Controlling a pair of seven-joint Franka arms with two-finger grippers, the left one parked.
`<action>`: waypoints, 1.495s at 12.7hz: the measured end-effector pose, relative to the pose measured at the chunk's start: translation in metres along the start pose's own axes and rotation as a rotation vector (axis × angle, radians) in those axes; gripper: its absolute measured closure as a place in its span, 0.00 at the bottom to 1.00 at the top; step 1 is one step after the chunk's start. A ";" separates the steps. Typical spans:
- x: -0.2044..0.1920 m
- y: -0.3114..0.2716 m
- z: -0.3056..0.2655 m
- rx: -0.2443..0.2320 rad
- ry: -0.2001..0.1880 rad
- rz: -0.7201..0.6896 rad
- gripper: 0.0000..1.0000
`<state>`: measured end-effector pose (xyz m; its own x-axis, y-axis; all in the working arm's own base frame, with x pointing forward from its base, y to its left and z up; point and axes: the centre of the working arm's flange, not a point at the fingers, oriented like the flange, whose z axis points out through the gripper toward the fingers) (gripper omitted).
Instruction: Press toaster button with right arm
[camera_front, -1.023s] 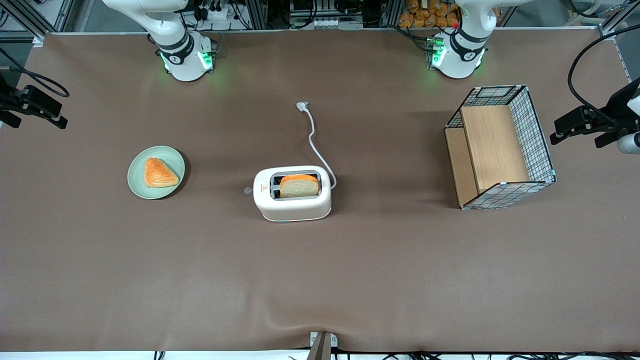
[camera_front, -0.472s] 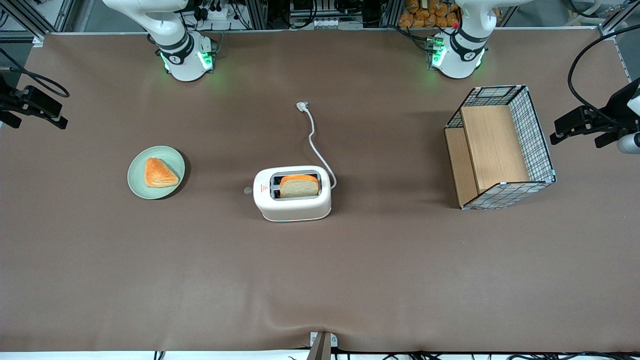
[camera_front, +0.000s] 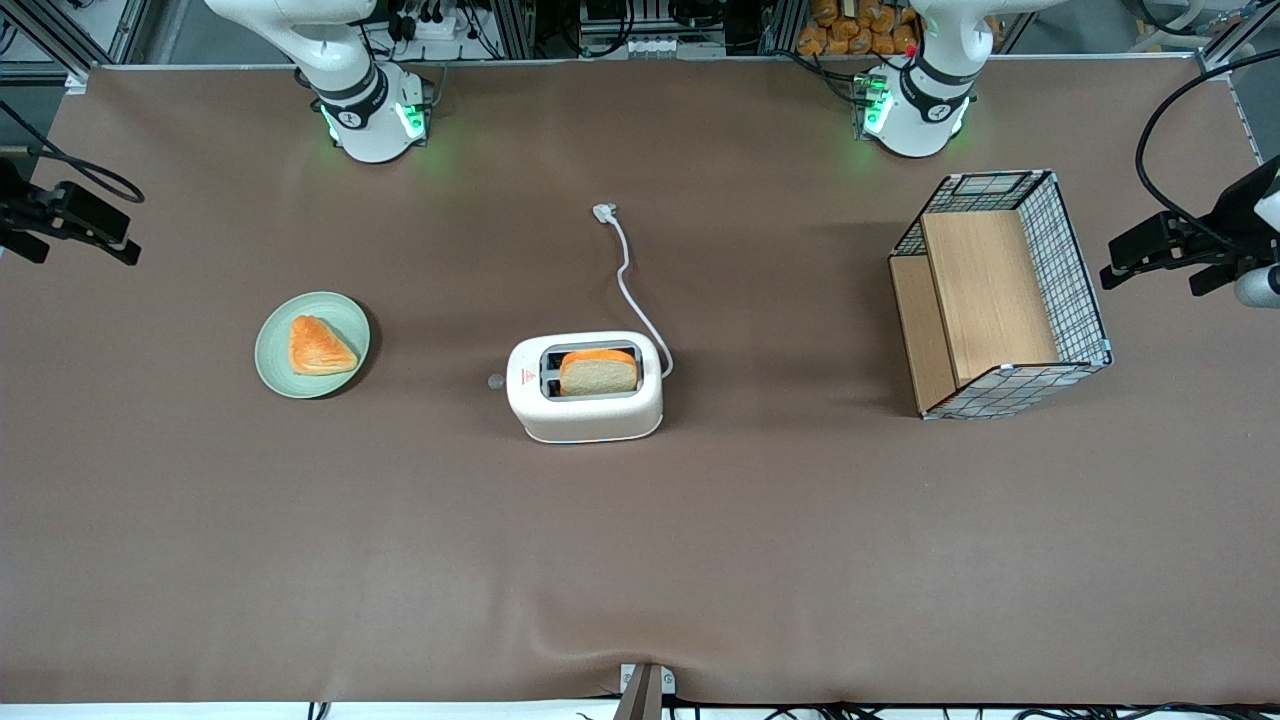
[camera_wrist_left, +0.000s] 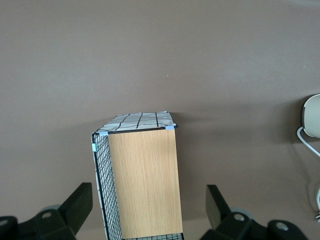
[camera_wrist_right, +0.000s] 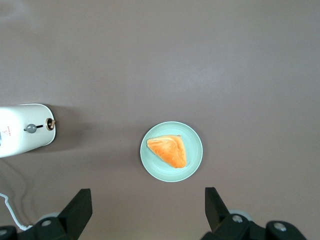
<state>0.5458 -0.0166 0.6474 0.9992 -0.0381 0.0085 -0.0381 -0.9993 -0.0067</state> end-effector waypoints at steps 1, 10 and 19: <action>0.003 0.000 0.006 -0.010 -0.010 -0.001 0.00; 0.033 -0.024 0.085 0.033 -0.166 -0.032 0.04; 0.068 -0.080 0.222 0.331 -0.380 -0.009 0.98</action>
<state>0.6190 0.0622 0.4263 0.9346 0.0370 -0.3538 -0.0861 -0.9414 -0.3260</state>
